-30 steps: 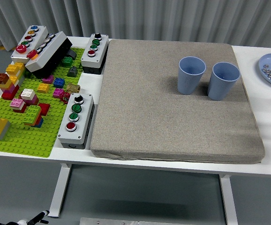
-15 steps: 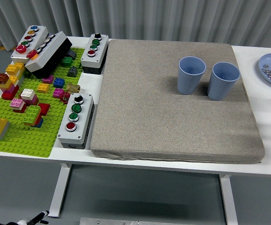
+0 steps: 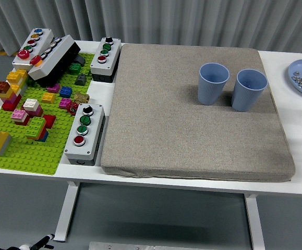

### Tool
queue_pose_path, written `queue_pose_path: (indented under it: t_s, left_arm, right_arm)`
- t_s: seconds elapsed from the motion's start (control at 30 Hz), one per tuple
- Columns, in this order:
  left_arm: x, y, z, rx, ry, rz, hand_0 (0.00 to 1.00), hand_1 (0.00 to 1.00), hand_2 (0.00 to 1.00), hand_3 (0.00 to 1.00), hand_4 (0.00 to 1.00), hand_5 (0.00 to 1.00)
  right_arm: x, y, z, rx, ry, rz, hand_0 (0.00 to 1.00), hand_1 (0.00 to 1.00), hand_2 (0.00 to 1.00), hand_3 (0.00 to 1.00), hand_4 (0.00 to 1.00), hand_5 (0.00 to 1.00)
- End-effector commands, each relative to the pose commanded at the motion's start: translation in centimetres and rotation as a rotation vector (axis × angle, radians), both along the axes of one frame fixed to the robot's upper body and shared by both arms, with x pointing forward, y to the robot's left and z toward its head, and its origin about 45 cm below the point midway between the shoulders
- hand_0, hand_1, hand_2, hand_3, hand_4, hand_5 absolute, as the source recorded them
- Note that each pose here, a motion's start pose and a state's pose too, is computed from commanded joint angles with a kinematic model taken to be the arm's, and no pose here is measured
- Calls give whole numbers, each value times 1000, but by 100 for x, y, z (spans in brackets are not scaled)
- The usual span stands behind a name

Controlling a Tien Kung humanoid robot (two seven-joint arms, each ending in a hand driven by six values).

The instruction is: Pick cup pour cup place

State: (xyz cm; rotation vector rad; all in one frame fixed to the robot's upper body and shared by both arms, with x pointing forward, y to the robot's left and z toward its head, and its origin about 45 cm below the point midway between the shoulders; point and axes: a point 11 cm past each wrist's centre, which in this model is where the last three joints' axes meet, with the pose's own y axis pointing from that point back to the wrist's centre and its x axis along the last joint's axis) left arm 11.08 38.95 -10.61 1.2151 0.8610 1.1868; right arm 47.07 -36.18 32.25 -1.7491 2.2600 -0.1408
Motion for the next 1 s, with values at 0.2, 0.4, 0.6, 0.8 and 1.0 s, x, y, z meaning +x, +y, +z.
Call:
queue_pose_path:
  t_s: [0.2,0.4,0.6,0.8,1.0]
  left_arm:
    - [-5,1,-1,0,1,-1,821,842,875,805,638,998]
    - [-20,0,-5,0,3,1,821,842,875,805,638,998]
    - [-16,0,-4,0,3,-2,820,842,875,805,638,998]
    - [-8,2,-1,0,2,-3,820,842,875,806,638,998]
    - [-9,3,-1,1,2,-3,820,842,875,805,637,998]
  right_arm:
    - [3,-3,-42,2,18,7,923,816,860,828,756,998]
    - [12,32,-83,-9,41,33,925,815,859,826,750,998]
    - [16,37,-86,-14,45,37,929,815,859,826,749,998]
    - [14,14,-71,-14,41,31,928,814,854,823,743,998]
    - [12,9,-84,-14,45,33,930,813,855,819,739,998]
